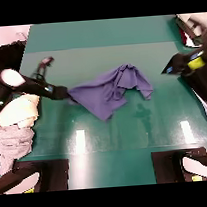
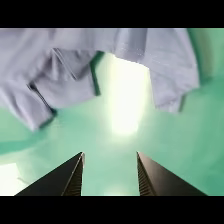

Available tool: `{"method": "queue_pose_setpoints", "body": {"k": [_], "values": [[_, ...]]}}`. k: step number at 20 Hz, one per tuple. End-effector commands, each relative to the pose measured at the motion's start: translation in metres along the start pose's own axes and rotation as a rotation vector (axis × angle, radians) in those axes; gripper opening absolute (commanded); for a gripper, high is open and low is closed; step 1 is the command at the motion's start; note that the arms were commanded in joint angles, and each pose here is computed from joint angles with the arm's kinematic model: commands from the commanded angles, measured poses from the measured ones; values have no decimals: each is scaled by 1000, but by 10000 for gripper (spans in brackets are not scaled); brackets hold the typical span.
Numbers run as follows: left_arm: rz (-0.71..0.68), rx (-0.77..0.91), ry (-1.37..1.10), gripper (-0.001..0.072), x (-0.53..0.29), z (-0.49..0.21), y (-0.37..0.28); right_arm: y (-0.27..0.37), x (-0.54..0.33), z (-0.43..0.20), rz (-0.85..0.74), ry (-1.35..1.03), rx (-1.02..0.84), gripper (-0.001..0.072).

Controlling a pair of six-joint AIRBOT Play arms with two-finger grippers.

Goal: Fold the shirts.

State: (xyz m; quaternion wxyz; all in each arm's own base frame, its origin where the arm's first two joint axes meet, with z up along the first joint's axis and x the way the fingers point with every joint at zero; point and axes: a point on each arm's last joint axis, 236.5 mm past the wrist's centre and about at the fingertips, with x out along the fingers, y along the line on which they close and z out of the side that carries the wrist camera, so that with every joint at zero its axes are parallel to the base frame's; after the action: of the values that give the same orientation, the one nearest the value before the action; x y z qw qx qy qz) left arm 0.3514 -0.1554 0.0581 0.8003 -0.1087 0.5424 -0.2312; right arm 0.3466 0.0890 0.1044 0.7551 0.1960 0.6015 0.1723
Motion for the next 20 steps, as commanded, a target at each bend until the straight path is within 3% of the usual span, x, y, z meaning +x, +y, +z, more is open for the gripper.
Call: {"method": "queue_pose_setpoints", "body": {"k": [1, 4, 13, 18, 19, 20], "values": [[28, 3, -76, 23, -30, 23, 12, 13, 82, -11, 238, -11, 218, 391], [26, 2, -77, 23, -30, 24, 11, 42, 136, -27, 337, 19, 221, 391], [20, 2, -41, 23, -29, 15, 10, 107, 245, -35, 250, -3, 51, 391], [18, 2, -36, 23, -29, 14, 9, 104, 261, -26, 238, -2, 61, 385], [18, 2, -36, 23, -29, 14, 9, 102, 263, -25, 235, -4, 64, 374], [18, 2, -36, 23, -29, 14, 9, 102, 263, -25, 234, -5, 65, 265]]}}
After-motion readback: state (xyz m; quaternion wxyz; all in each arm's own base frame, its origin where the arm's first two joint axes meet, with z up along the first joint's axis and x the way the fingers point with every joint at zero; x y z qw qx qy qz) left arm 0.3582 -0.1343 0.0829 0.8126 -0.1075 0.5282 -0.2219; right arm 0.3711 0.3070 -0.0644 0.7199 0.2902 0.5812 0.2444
